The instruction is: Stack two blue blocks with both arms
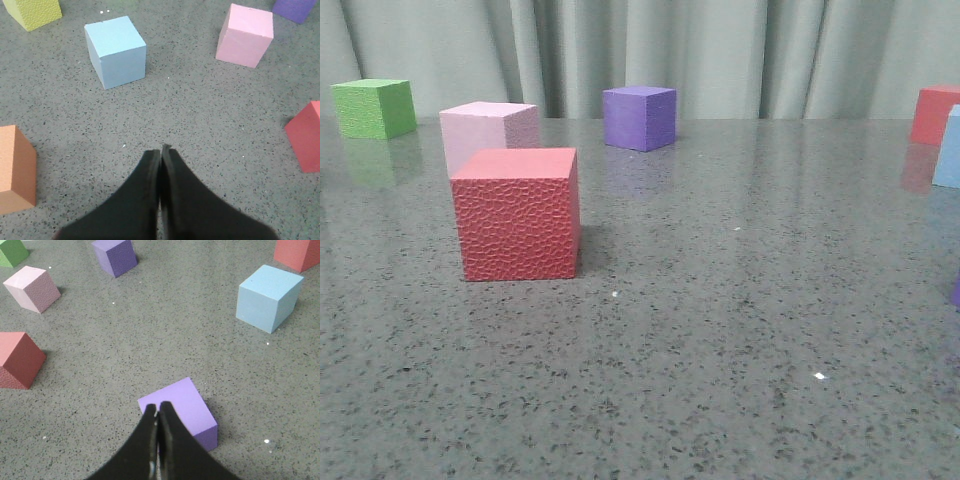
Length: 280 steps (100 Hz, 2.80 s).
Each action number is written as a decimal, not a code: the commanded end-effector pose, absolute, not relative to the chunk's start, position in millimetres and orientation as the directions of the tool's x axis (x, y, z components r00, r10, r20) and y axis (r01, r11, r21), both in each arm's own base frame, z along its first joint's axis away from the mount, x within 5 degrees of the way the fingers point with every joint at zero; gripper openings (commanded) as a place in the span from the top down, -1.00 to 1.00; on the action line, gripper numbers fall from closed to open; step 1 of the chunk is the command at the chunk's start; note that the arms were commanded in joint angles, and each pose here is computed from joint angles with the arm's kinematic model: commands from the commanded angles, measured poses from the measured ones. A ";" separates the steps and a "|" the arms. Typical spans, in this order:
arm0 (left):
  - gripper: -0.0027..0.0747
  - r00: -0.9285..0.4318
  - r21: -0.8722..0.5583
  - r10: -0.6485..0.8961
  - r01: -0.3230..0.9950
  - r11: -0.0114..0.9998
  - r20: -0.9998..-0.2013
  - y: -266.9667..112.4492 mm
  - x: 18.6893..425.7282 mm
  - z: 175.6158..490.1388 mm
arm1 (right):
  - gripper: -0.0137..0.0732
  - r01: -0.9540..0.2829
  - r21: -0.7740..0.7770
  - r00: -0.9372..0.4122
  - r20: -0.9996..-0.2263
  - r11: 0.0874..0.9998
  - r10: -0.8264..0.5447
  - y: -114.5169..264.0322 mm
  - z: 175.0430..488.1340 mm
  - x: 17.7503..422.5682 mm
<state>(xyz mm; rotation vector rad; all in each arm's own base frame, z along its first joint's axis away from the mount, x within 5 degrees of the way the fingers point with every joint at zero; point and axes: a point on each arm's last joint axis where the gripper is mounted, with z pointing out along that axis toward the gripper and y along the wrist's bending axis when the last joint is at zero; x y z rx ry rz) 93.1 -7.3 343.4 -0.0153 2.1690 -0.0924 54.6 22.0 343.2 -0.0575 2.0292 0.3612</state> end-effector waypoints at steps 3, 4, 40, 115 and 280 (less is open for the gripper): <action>0.81 -0.494 -0.088 -0.061 0.032 0.996 -0.867 -8.2 97.0 358.5 | 0.64 -0.208 0.236 -0.404 -0.905 0.949 0.136 22.5 357.6 58.0; 0.79 -0.494 -0.088 -0.061 0.032 0.996 -0.867 -8.2 97.0 358.5 | 0.61 -0.208 0.236 -0.404 -0.905 0.949 0.136 22.5 357.6 58.0; -0.80 -0.493 -0.086 -0.059 0.034 0.996 -0.868 -8.3 97.1 358.6 | -0.65 -0.209 0.235 -0.401 -0.906 0.949 0.136 22.5 357.9 58.1; -0.83 -0.493 -0.083 -0.055 0.035 0.996 -0.869 -8.3 97.1 358.6 | -0.65 -0.155 0.297 -0.336 -0.913 0.942 0.232 22.4 372.4 87.8; -0.83 -0.493 -0.083 -0.055 0.035 0.996 -0.869 -8.3 97.1 358.6 | -0.65 0.357 0.264 -0.634 -0.636 0.896 0.440 -22.6 343.4 341.2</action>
